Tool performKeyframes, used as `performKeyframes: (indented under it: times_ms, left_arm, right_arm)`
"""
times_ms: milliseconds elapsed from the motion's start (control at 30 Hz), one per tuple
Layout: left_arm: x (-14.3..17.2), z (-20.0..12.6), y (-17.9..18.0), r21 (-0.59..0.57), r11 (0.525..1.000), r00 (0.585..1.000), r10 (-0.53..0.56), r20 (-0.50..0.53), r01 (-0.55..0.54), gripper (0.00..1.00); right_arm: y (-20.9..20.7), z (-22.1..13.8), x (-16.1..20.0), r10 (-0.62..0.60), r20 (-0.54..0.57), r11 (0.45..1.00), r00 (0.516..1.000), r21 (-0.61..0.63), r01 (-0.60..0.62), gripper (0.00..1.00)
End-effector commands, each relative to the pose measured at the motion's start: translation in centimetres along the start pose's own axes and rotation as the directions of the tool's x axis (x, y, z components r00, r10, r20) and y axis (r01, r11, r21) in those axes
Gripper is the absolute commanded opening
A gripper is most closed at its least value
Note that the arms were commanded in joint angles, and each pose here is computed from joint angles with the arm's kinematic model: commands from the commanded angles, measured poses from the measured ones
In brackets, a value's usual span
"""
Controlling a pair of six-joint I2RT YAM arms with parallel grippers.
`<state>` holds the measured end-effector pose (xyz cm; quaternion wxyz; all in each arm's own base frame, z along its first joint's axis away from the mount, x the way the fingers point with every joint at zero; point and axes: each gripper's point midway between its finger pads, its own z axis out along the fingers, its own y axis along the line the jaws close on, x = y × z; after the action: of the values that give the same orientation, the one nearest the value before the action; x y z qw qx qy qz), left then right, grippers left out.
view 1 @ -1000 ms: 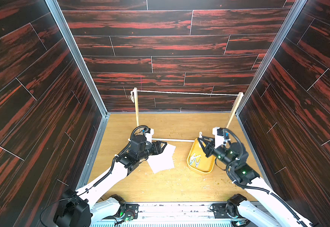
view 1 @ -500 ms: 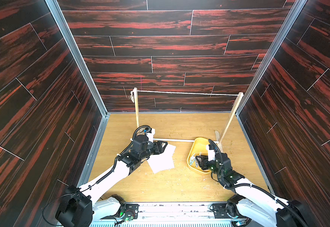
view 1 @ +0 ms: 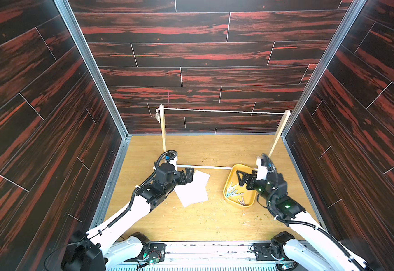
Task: Remove the postcards from the strings
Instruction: Place the clamp in the storage box, then reset both arms
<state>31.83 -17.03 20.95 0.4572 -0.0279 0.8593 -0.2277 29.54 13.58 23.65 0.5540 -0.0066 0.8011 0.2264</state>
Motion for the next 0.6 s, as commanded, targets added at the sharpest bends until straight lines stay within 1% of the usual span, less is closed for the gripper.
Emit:
performKeyframes:
  times_ms: [0, 67, 133, 200, 233, 267, 333, 400, 433, 467, 500, 533, 567]
  left_arm:
    - [-3.3, -3.2, 3.3, -0.221, 0.971, 0.990, 0.116, 0.080, -0.096, 1.00]
    - [-4.3, -4.6, 5.8, -0.336, 0.935, 0.985, 0.148, 0.091, -0.110, 1.00]
    - [-4.7, -5.6, 8.2, -0.416, 0.904, 0.983, 0.152, 0.099, -0.098, 1.00]
    - [-5.1, -6.4, 10.7, -0.496, 0.864, 0.978, 0.165, 0.125, -0.082, 1.00]
    - [-5.2, -6.8, 12.0, -0.547, 0.832, 0.970, 0.196, 0.141, -0.089, 1.00]
    - [-5.4, -7.2, 13.2, -0.603, 0.793, 0.960, 0.230, 0.162, -0.089, 1.00]
    - [-5.4, -7.1, 15.4, -0.675, 0.733, 0.933, 0.295, 0.206, -0.083, 1.00]
    - [-5.1, -6.5, 17.2, -0.717, 0.690, 0.901, 0.367, 0.234, -0.095, 1.00]
    - [-4.7, -6.1, 18.6, -0.752, 0.653, 0.895, 0.383, 0.228, -0.087, 1.00]
    - [-4.3, -5.7, 20.6, -0.782, 0.620, 0.906, 0.359, 0.223, -0.054, 1.00]
    - [-3.9, -5.1, 21.9, -0.791, 0.609, 0.918, 0.339, 0.206, -0.047, 1.00]
    - [-3.2, -4.0, 22.9, -0.789, 0.611, 0.927, 0.329, 0.179, -0.064, 1.00]
    - [-2.9, -3.4, 23.8, -0.794, 0.605, 0.928, 0.325, 0.180, -0.057, 1.00]
  right_arm:
    - [-3.0, -1.5, -1.6, -0.063, 0.023, 0.983, 0.998, 0.173, 0.059, 0.99]
    - [-5.0, -2.4, -3.0, -0.108, 0.076, 0.955, 0.991, 0.287, 0.082, 0.98]
    - [-6.8, -2.8, -3.8, -0.149, 0.123, 0.927, 0.981, 0.364, 0.095, 0.99]
    - [-9.4, -3.2, -4.2, -0.162, 0.170, 0.884, 0.972, 0.463, 0.067, 0.99]
    - [-10.9, -3.4, -4.2, -0.180, 0.186, 0.852, 0.966, 0.521, 0.058, 0.99]
    - [-12.1, -3.2, -4.0, -0.226, 0.189, 0.821, 0.955, 0.566, 0.082, 0.99]
    - [-14.9, -2.8, -3.0, -0.291, 0.174, 0.730, 0.941, 0.676, 0.101, 0.99]
    - [-17.1, -1.9, -1.6, -0.312, 0.113, 0.659, 0.943, 0.741, 0.129, 0.99]
    - [-18.0, -1.6, -1.4, -0.317, 0.104, 0.621, 0.943, 0.774, 0.123, 0.99]
    - [-18.5, -1.0, -1.0, -0.334, 0.093, 0.606, 0.938, 0.783, 0.138, 0.99]
    - [-18.9, -0.7, -0.7, -0.347, 0.100, 0.603, 0.933, 0.785, 0.141, 0.99]
    - [-19.0, -0.2, -0.6, -0.362, 0.134, 0.619, 0.922, 0.774, 0.131, 0.99]
    - [-19.1, 0.2, -0.2, -0.373, 0.155, 0.640, 0.915, 0.757, 0.133, 0.99]
